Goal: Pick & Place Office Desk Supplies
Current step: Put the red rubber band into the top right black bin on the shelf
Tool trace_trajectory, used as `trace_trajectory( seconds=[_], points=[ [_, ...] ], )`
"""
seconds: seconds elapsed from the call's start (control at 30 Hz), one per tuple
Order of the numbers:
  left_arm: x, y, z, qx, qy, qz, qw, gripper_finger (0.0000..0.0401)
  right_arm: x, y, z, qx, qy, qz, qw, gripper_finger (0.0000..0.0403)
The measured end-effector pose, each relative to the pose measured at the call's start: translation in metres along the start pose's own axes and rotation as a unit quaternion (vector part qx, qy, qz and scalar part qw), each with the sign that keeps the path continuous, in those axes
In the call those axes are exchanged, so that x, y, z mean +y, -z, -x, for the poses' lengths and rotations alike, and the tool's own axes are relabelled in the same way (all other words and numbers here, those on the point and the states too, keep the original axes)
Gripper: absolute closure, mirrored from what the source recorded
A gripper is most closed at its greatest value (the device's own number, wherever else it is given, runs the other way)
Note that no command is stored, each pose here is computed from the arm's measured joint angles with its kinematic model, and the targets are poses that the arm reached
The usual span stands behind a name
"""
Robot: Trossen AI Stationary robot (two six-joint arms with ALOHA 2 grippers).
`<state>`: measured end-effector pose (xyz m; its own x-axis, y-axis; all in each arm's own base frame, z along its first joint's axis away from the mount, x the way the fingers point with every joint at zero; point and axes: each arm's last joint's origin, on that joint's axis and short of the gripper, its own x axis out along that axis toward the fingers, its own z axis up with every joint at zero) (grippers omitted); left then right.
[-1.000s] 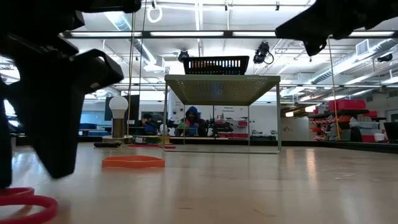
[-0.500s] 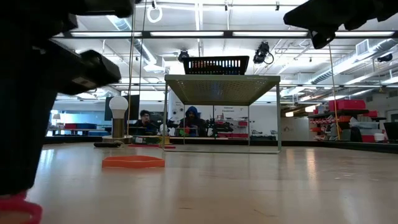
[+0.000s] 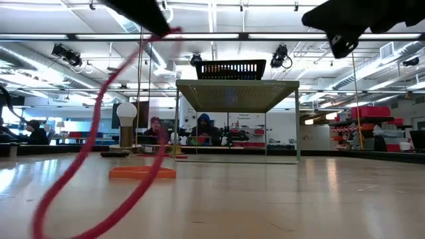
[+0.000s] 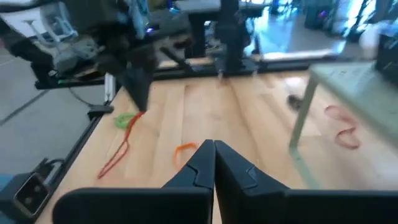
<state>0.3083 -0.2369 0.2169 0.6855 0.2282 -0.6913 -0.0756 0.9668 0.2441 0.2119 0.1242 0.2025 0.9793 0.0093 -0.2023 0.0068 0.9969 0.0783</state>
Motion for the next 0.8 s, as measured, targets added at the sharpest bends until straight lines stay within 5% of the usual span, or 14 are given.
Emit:
trace_trajectory(
  seconds=[0.17,0.4,0.8],
  points=[
    [0.005,-0.002,-0.022,-0.076,-0.010,0.031,0.997,0.0399,0.000,0.015,-0.018,0.021,-0.033,-0.063,0.997,0.0366],
    [0.030,0.027,-0.066,-0.188,0.033,0.089,0.978,0.0399,0.004,0.033,-0.034,0.016,-0.038,-0.104,0.994,0.0283],
    [0.082,0.027,-0.093,-0.254,0.024,0.102,0.962,0.0399,0.005,0.049,-0.083,0.013,0.015,-0.184,0.983,0.0162]
  ],
)
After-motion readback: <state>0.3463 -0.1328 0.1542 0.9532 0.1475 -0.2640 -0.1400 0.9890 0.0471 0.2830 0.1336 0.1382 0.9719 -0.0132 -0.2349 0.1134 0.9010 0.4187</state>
